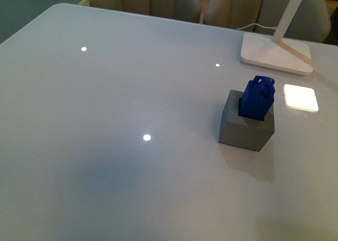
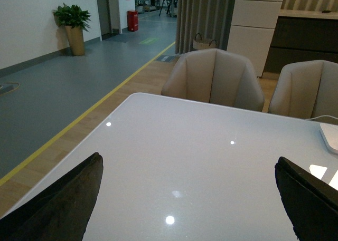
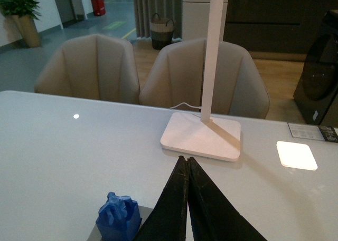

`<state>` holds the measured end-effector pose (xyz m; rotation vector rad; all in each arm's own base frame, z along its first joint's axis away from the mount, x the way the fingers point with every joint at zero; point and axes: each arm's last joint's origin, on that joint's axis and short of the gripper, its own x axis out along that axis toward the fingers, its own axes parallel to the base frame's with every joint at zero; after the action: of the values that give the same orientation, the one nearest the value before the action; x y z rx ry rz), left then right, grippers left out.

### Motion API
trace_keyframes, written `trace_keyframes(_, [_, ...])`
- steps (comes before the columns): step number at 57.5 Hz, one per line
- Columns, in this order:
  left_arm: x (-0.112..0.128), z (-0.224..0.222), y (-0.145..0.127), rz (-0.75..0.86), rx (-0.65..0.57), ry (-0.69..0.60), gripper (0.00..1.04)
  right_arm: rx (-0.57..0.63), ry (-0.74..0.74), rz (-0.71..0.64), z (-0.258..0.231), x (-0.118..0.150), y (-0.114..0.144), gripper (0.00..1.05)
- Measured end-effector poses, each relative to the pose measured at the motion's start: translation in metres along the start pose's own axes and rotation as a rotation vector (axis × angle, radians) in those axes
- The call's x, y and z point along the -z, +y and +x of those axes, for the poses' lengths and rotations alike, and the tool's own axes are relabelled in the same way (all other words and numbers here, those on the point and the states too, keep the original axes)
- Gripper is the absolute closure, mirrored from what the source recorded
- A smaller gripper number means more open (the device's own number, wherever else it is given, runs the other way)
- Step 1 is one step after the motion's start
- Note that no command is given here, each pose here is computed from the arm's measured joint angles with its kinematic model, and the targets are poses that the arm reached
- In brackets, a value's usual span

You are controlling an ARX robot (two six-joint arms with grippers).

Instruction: Insert blue part into gray base

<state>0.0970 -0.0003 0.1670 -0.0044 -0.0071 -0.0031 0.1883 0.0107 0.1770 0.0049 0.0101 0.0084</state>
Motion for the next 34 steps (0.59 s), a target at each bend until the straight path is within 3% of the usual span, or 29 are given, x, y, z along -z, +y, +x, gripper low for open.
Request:
trace_keyframes(18, [0.000,0.000,0.000,0.000,0.000,0.000,0.07,0.007,0.014,0.001,-0.031,0.017,-0.010,1.03])
trace_keyframes(34, [0.000,0.000,0.000,0.000,0.000,0.000,0.07,0.007,-0.008,0.001,-0.047,0.011,-0.010,1.03])
